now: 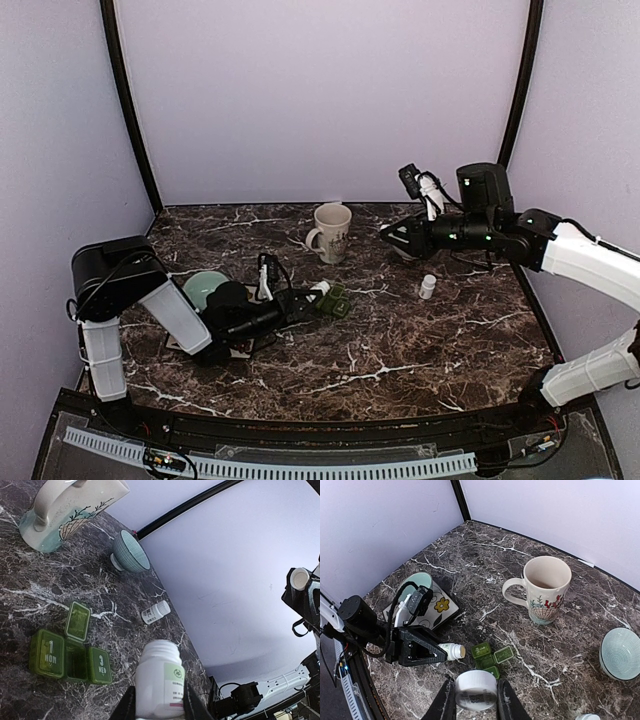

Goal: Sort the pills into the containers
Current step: Pour the pill into the compartment of the pill container.

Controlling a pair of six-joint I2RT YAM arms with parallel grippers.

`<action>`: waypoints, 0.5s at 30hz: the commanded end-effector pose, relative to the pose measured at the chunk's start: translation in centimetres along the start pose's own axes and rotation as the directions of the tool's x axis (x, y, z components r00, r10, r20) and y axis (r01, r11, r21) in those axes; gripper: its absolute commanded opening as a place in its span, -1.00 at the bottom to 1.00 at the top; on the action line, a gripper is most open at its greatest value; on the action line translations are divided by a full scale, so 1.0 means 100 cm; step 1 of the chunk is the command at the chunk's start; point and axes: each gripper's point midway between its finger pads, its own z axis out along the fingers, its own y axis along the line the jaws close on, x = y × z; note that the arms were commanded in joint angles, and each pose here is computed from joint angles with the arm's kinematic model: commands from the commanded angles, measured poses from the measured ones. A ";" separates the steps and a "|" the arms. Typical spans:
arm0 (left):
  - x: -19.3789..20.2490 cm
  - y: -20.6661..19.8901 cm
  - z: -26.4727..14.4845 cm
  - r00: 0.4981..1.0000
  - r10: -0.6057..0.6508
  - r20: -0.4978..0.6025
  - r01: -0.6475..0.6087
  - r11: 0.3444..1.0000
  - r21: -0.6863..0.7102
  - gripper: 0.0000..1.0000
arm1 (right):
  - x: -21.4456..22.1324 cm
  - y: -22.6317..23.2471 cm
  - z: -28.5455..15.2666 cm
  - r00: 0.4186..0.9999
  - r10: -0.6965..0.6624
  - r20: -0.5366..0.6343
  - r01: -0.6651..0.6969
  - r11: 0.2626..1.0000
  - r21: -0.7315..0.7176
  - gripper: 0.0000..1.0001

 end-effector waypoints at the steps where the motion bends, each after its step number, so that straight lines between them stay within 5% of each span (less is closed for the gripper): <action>1: 0.003 0.007 0.000 1.000 0.004 0.006 -0.004 0.999 -0.033 -1.00 | -0.010 0.002 -0.006 0.999 0.001 0.046 -0.001 1.000 -0.008 -1.00; 15: 0.014 0.022 0.014 0.999 -0.002 -0.049 -0.003 0.995 -0.098 -1.00 | -0.009 0.002 -0.005 0.999 0.009 0.042 -0.009 1.000 -0.010 -1.00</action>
